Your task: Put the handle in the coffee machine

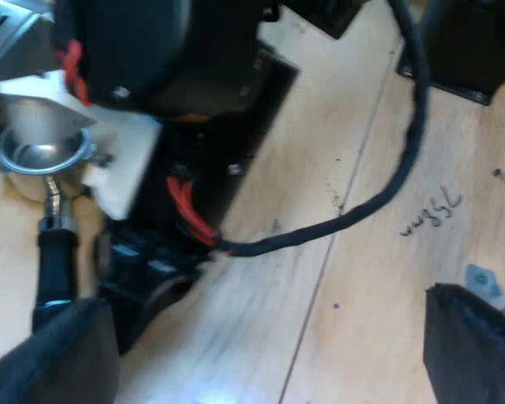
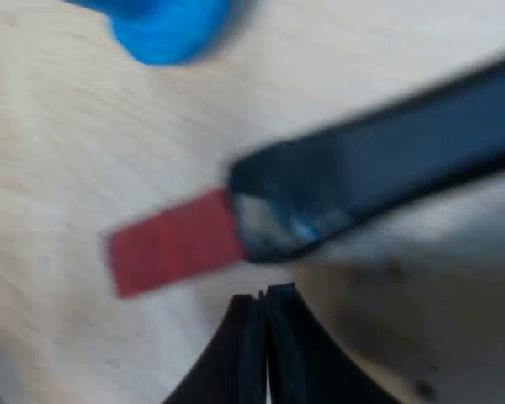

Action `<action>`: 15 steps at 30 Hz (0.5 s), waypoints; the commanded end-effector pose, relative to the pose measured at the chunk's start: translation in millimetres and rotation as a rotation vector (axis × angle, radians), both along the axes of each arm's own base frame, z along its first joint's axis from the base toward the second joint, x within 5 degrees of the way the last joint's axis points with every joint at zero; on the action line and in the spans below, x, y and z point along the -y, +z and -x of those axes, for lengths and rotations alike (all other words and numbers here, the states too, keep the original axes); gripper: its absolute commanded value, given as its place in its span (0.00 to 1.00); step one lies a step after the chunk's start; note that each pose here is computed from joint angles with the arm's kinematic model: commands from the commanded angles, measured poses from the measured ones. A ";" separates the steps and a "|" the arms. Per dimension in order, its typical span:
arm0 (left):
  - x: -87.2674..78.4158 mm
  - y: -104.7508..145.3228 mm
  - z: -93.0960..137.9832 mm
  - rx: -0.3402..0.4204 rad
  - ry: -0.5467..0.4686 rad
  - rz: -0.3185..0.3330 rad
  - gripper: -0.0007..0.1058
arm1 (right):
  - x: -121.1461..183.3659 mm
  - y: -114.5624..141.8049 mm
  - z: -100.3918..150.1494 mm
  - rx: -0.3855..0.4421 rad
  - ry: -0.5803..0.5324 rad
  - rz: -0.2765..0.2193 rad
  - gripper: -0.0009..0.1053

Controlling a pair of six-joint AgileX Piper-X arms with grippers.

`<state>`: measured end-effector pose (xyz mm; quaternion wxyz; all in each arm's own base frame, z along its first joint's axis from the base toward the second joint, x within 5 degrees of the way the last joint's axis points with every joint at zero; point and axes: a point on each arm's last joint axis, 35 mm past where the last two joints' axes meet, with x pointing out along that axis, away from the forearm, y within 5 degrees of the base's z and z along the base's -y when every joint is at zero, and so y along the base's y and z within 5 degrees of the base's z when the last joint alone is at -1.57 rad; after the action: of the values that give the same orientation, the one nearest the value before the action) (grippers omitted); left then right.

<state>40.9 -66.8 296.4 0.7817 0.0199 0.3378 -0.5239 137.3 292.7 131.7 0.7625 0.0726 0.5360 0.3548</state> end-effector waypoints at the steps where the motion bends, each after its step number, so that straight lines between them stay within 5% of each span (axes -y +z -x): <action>1: -0.5 3.1 -1.2 0.036 0.029 -0.008 0.72 | 15.6 -2.3 7.7 -0.049 0.011 0.157 0.01; 2: -0.5 3.1 -1.2 0.036 0.029 -0.008 0.72 | 15.6 -2.3 7.7 -0.049 0.011 0.157 0.01; 4: -0.9 3.0 -2.0 0.059 0.043 -0.022 0.72 | 29.9 5.5 13.8 -0.041 0.061 0.267 0.01; 15: -2.5 2.5 -4.9 0.100 0.120 -0.058 0.72 | 59.8 52.4 24.2 0.069 0.089 0.348 0.01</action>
<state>45.5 -64.3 295.4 0.8217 0.0489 0.3218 -0.4679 114.3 235.1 182.8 0.7652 -0.0839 0.5654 0.2960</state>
